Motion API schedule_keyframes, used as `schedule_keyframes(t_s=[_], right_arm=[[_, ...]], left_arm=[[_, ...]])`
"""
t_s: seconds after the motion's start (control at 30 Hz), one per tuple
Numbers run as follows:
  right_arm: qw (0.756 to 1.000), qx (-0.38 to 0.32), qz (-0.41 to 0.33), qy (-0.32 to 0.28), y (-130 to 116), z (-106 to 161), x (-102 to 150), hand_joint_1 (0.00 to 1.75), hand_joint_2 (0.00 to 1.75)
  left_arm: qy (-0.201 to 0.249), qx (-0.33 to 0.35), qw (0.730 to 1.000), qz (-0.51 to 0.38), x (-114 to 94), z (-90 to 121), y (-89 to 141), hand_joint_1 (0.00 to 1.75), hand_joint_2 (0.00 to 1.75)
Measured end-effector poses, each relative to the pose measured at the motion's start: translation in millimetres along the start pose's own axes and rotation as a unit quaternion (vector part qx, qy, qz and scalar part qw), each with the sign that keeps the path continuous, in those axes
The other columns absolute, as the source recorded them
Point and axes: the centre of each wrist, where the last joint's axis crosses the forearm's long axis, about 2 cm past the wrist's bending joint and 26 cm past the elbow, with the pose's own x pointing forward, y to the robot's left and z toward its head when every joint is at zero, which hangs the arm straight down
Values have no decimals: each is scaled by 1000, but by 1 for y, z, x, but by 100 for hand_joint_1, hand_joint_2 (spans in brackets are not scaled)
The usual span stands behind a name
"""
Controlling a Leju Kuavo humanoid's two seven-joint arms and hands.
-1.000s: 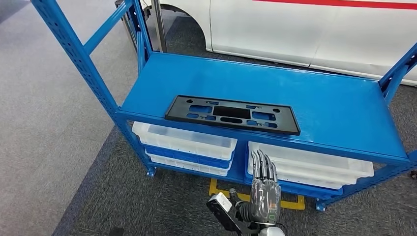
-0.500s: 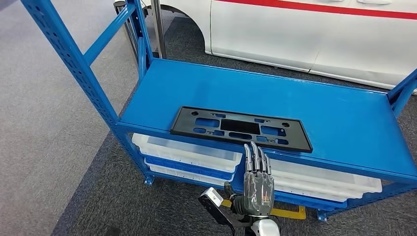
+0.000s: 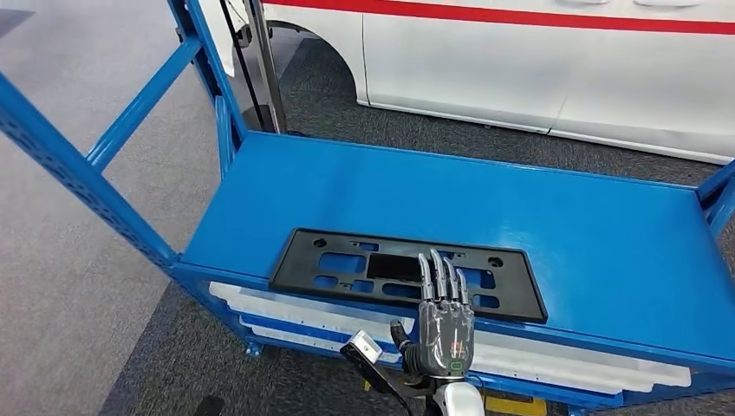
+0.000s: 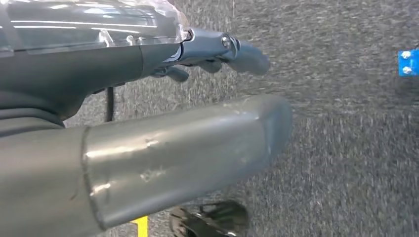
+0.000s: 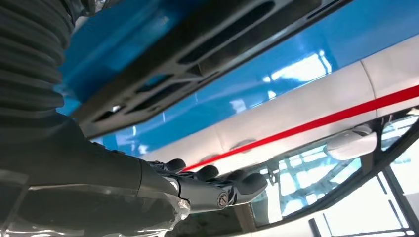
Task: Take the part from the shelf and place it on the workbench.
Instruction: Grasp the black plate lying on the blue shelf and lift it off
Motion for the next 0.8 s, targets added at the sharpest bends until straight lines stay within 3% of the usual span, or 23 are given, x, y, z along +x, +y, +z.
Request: schedule_keyframes(t_s=[0.43,0.8], right_arm=[[996,42,82,-16,8,-17,-6,0,175],[993,59,102,-31,14,-12,-12,0,175]], left_arm=[[-8,-10,999,-30,0,-1,2,0,0],[-11,-10,999,-33,3,-2,3,0,0]])
